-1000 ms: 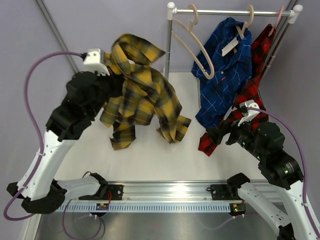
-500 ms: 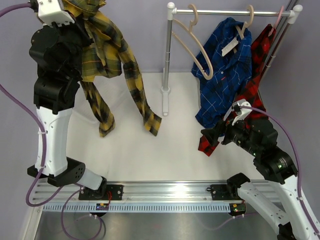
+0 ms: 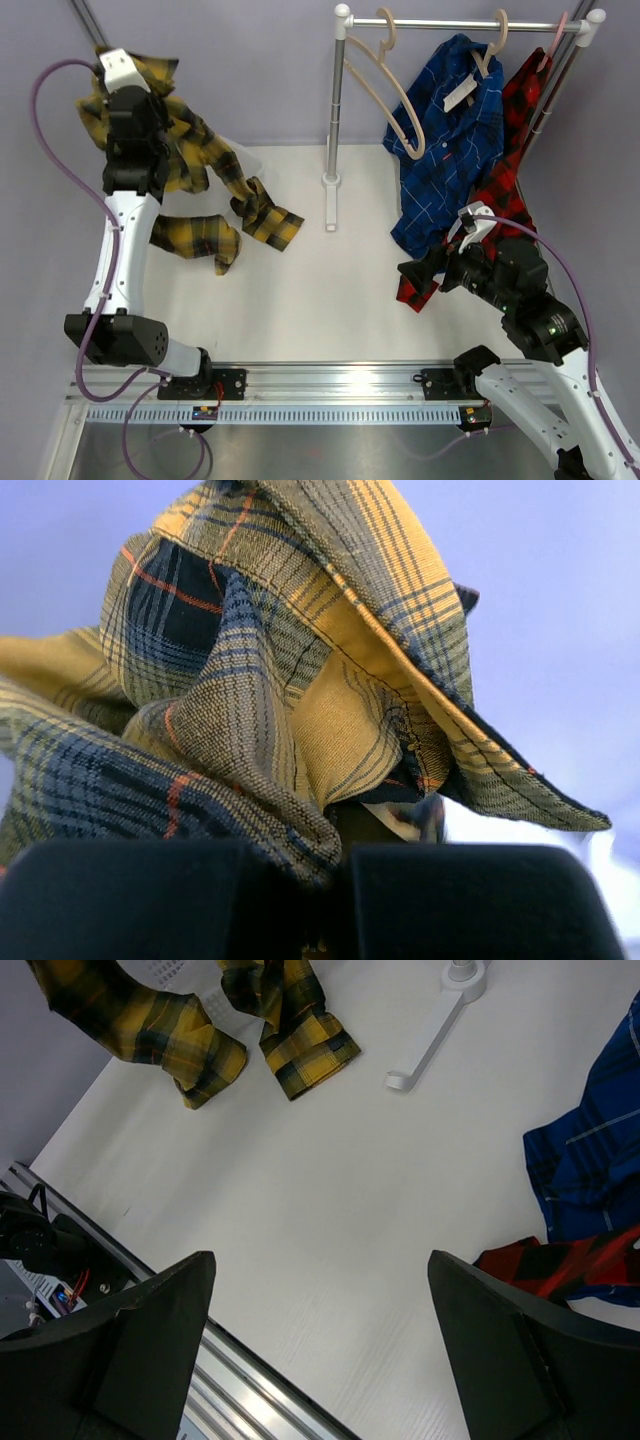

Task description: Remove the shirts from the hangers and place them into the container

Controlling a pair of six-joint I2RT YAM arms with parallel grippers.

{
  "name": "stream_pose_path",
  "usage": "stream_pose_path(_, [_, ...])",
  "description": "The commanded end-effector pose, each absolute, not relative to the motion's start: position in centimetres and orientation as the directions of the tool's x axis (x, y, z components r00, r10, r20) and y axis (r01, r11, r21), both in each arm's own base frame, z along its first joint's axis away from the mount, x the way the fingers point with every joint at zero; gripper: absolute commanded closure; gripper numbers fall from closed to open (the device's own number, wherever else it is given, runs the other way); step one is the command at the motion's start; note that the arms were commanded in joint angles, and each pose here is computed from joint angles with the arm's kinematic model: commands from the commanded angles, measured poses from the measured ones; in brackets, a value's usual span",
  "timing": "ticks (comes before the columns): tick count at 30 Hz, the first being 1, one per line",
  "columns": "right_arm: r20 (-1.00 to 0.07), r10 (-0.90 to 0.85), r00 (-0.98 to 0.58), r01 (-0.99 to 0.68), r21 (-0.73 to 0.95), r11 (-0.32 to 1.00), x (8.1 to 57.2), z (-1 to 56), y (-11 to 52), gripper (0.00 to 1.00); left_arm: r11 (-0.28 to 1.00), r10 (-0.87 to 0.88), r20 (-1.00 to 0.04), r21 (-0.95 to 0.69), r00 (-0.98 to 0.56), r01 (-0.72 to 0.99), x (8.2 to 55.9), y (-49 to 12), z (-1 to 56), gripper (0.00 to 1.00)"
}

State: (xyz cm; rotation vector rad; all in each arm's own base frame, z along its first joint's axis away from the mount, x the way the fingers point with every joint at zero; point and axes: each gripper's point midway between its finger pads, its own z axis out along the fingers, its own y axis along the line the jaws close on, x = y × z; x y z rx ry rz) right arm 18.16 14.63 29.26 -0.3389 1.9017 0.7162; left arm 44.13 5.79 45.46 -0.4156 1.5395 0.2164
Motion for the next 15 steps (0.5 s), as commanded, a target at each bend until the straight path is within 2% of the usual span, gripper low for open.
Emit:
stream_pose_path(1, [-0.915,0.103,-0.389,-0.567,0.326,0.756,17.9,30.4,15.0,0.03,0.911,-0.228,-0.973,-0.226,0.036,-0.344,45.7,5.0,42.0,1.00])
stream_pose_path(2, [-0.915,0.105,-0.389,-0.566,0.327,0.757,17.9,30.4,15.0,0.03,0.906,-0.256,-0.966,-0.228,-0.033,-0.357,46.3,4.8,38.2,1.00])
stream_pose_path(5, [-0.914,0.103,-0.391,-0.567,0.328,0.755,18.0,30.3,15.1,0.04,0.906,-0.307,-0.943,-0.247,-0.132,-0.344,47.1,3.8,33.2,1.00])
stream_pose_path(9, [-0.916,0.105,-0.388,-0.571,0.328,0.753,17.7,30.5,15.0,0.03,0.907,-0.305,-0.905,-0.183,-0.295,-0.379,48.9,3.7,25.0,1.00])
stream_pose_path(15, [-0.920,0.106,-0.378,-0.565,0.320,0.761,17.6,30.5,14.7,0.03,0.899,-0.338,-0.839,-0.154,-0.427,-0.409,52.2,5.7,18.2,1.00])
